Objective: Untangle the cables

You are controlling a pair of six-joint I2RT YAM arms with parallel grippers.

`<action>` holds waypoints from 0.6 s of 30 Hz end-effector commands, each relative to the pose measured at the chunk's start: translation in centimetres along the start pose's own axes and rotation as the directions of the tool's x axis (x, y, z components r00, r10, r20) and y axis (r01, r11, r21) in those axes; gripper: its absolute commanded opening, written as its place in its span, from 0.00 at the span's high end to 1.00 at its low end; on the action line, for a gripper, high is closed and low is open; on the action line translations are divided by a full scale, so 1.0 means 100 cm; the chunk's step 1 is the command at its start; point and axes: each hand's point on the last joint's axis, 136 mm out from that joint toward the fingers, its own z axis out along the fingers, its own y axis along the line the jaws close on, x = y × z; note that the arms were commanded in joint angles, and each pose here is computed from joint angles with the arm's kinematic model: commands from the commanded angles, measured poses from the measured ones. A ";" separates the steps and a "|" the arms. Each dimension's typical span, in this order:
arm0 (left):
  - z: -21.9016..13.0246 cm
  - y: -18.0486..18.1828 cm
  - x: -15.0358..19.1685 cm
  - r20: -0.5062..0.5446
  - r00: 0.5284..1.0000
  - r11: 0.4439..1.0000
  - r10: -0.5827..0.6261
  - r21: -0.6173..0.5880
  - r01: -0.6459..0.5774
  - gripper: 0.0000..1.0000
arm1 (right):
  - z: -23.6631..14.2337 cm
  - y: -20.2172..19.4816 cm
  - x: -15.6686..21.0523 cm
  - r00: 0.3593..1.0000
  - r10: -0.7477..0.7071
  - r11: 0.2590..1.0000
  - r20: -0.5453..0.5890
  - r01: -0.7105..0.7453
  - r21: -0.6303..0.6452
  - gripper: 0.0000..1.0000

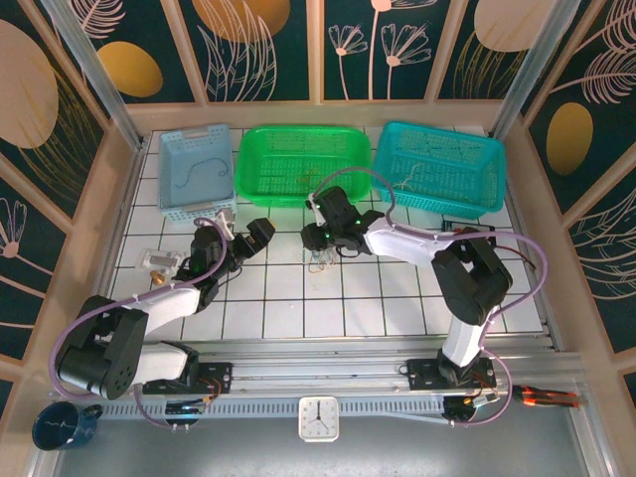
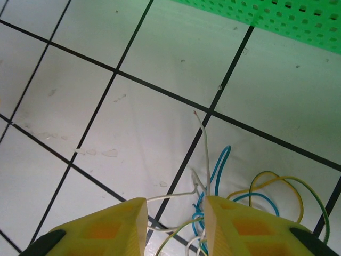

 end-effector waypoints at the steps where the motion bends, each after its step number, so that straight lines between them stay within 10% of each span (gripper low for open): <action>1: 0.001 -0.006 -0.005 0.009 1.000 1.000 0.007 0.027 -0.007 0.01 | 0.007 -0.004 -0.007 0.999 -0.036 0.998 -0.007 0.037 0.051 0.67; 18: -0.006 0.000 -0.003 0.025 1.000 1.000 -0.016 0.018 0.016 0.01 | 0.052 -0.027 -0.011 0.985 -0.150 0.955 -0.090 0.167 0.244 0.68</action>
